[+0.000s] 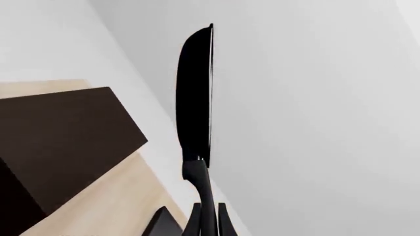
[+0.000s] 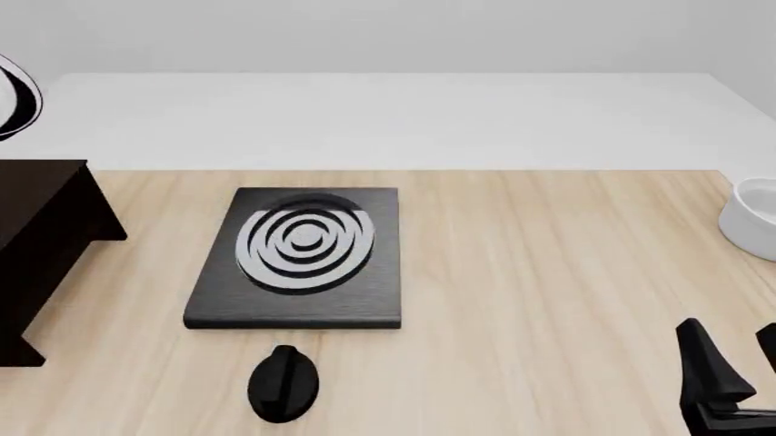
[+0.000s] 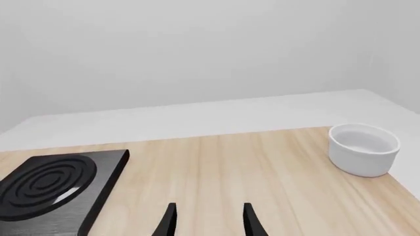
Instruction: Put the frying pan on top of the cabinet.
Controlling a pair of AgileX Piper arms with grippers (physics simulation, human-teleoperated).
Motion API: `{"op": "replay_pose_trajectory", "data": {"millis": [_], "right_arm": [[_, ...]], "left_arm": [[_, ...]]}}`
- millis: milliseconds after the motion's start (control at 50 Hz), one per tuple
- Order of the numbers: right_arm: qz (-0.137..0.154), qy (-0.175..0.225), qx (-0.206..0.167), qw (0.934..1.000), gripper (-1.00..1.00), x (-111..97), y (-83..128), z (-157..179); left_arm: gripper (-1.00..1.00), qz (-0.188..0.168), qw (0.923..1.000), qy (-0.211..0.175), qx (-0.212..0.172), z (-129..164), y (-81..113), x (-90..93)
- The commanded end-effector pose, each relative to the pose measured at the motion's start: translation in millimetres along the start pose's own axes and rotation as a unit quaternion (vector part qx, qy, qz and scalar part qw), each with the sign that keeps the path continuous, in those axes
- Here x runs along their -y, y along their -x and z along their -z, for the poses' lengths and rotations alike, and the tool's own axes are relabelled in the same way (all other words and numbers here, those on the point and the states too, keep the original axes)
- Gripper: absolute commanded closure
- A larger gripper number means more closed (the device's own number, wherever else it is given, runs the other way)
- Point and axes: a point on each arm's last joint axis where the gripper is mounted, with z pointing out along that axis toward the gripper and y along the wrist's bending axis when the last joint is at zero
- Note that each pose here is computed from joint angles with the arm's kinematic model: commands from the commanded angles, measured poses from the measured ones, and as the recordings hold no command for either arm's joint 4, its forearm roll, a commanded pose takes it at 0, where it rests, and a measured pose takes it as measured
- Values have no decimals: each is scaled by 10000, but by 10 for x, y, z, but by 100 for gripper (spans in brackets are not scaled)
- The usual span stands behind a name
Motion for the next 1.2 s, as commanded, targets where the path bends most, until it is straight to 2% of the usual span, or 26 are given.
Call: {"op": "replay_pose_trajectory", "data": {"millis": [20, 100, 180, 340, 780, 920, 960, 1200], "right_arm": [[25, 14, 0, 10000, -100, -2, 0, 0], [34, 19, 1, 10000, -100, -2, 0, 0], [34, 21, 1, 10000, -100, -2, 0, 0], [74, 28, -12, 10000, -100, -3, -2, 0], [114, 49, -33, 9999, -100, -5, -6, 0], [93, 35, -39, 9999, -100, -4, -7, -1], [8, -31, -56, 10000, -100, 4, -10, -1], [66, 11, -48, 10000, -100, -1, -8, -1]], "left_arm": [[100, 10, 9997, 45, 241, -20, 35, -91], [100, 157, 9997, 33, 156, -44, -28, -140], [100, 92, 9997, 3, 242, -12, -7, -138], [100, 352, 9990, 172, 227, -82, -94, -317], [100, 694, 9960, 423, 380, -207, -135, -558], [100, 928, 9947, 380, 245, -269, -236, -619], [100, 904, 9947, 386, 308, -278, -219, -636], [100, 1048, 9929, 523, 196, -347, -334, -789]]}}
